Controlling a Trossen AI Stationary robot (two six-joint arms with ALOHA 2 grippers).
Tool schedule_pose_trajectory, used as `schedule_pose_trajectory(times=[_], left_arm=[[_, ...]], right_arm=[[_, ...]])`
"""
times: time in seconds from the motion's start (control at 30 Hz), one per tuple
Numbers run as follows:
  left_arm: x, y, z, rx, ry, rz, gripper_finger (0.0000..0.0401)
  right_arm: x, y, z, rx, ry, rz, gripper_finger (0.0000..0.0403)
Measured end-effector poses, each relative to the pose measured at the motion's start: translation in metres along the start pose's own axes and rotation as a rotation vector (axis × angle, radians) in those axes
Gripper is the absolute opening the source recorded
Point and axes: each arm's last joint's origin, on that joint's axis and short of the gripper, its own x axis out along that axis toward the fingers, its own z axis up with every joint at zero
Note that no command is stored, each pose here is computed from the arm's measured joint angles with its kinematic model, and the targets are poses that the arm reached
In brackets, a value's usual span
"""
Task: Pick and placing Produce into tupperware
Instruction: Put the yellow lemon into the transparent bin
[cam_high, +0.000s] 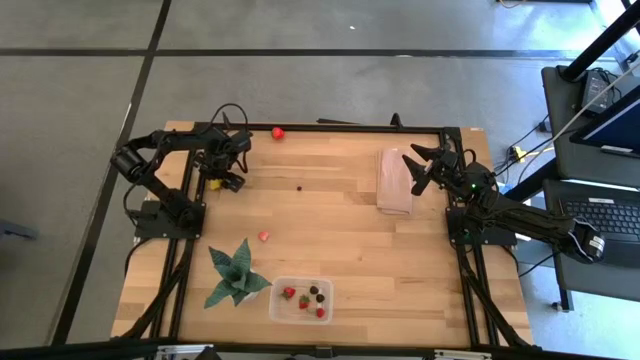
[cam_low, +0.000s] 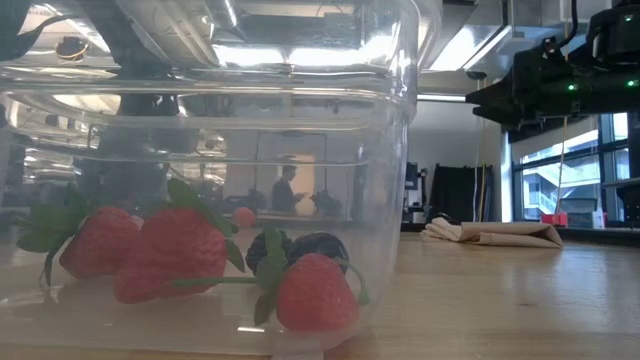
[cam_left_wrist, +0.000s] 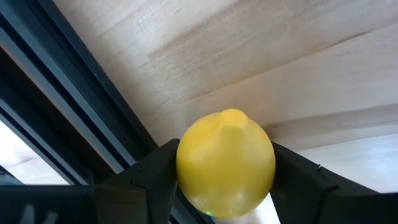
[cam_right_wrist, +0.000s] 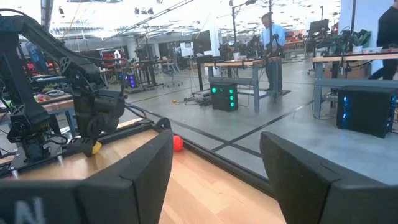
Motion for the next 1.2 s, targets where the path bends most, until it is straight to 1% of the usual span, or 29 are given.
schedule_pose_trajectory(times=[0.07, 0.27, 0.4, 0.57, 0.67, 0.77, 0.83, 0.9, 0.97, 1.07, 1.13, 1.2], left_arm=[[0.000, 0.000, 0.000, 0.000, -0.001, 0.002, 0.0200], [0.000, 0.000, 0.000, 0.002, -0.002, 0.004, 0.0203], [-0.006, -0.002, 0.002, 0.017, -0.001, 0.021, 0.0199], [-0.026, -0.005, 0.008, 0.030, -0.057, 0.010, 0.0199], [-0.052, -0.009, 0.014, 0.039, -0.171, -0.035, 0.0199], [-0.087, -0.011, 0.014, 0.052, -0.281, -0.124, 0.0200], [-0.116, -0.014, 0.014, 0.067, -0.389, -0.203, 0.0200], [-0.146, -0.016, 0.008, 0.097, -0.488, -0.295, 0.0199], [-0.176, -0.020, 0.000, 0.143, -0.608, -0.417, 0.0199], [-0.219, -0.027, -0.018, 0.249, -0.791, -0.602, 0.0200], [-0.244, -0.034, -0.034, 0.356, -0.909, -0.713, 0.0202], [-0.264, -0.042, -0.051, 0.458, -0.998, -0.804, 0.0202]], right_arm=[[0.000, 0.000, 0.000, 0.000, 0.000, 0.000, 0.0243], [0.000, 0.000, 0.000, 0.004, 0.000, 0.000, 0.0243], [0.000, 0.000, 0.000, 0.004, 0.000, 0.000, 0.0243], [0.000, 0.000, 0.000, 0.007, 0.000, 0.001, 0.0243], [0.000, 0.000, 0.000, 0.009, 0.000, 0.001, 0.0243], [0.000, 0.000, 0.000, 0.010, -0.002, 0.002, 0.0243], [0.000, 0.000, 0.001, 0.012, -0.007, 0.010, 0.0243], [0.000, 0.001, 0.001, 0.013, -0.006, 0.026, 0.0243], [0.000, 0.001, 0.001, 0.033, -0.006, 0.043, 0.0243], [0.000, 0.002, 0.001, 0.065, -0.006, 0.053, 0.0243], [0.000, 0.002, 0.001, 0.093, -0.006, 0.068, 0.0243], [0.000, 0.003, 0.003, 0.118, -0.014, 0.094, 0.0243]])
